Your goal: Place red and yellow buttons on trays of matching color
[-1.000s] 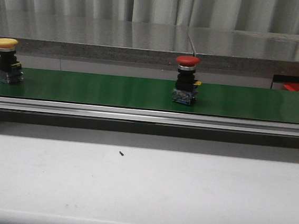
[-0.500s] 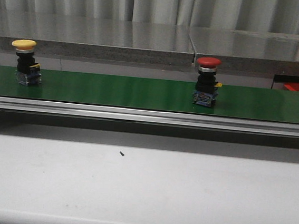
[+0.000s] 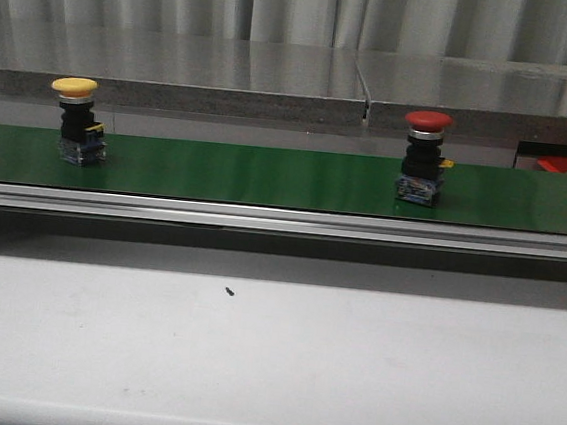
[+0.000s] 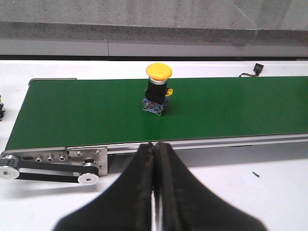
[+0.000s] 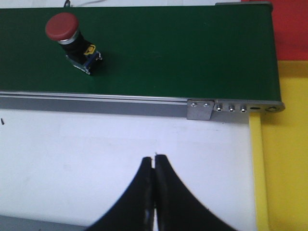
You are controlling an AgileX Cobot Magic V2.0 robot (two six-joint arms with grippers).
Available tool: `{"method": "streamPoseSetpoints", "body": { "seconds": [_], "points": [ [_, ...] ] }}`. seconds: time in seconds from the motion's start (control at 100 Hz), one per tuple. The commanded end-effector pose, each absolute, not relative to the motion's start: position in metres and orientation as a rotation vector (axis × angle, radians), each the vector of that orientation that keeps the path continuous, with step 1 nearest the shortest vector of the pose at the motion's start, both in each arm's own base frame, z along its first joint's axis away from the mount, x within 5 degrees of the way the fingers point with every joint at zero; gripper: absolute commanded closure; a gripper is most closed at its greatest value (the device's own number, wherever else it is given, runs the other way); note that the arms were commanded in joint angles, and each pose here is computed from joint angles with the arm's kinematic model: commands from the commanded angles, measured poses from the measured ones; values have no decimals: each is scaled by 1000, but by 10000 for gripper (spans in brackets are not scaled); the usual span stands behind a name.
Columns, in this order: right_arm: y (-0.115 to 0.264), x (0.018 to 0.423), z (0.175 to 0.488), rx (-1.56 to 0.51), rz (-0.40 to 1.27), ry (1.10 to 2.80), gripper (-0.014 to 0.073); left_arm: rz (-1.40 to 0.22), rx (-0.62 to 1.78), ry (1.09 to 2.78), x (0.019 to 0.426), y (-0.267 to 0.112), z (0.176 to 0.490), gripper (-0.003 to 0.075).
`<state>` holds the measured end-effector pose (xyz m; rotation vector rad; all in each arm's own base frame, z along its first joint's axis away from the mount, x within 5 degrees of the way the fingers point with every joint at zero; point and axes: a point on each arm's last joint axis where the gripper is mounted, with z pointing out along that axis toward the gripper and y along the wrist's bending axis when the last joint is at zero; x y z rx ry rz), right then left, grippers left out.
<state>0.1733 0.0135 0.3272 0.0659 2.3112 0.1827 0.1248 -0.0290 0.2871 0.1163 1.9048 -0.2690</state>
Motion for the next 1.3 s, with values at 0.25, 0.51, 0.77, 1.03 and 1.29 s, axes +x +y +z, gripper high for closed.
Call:
{"method": "streamPoseSetpoints", "body": {
  "seconds": [0.25, 0.51, 0.77, 1.03, 1.29],
  "points": [
    [17, 235, 329, 44, 182, 2388, 354, -275, 85, 1799, 127, -28, 303, 739],
    [19, 243, 326, -86, 131, 2362, -54, -275, 85, 1799, 127, -28, 303, 739],
    [20, 270, 317, -133, 108, 2380, -48, -275, 85, 1799, 127, -28, 303, 739],
    [36, 311, 317, -240, 110, 2394, -48, -275, 85, 1799, 127, -28, 303, 739],
    [43, 354, 305, -290, 85, 2444, -48, -274, 84, 1796, 127, -28, 304, 739]
  ]
}}
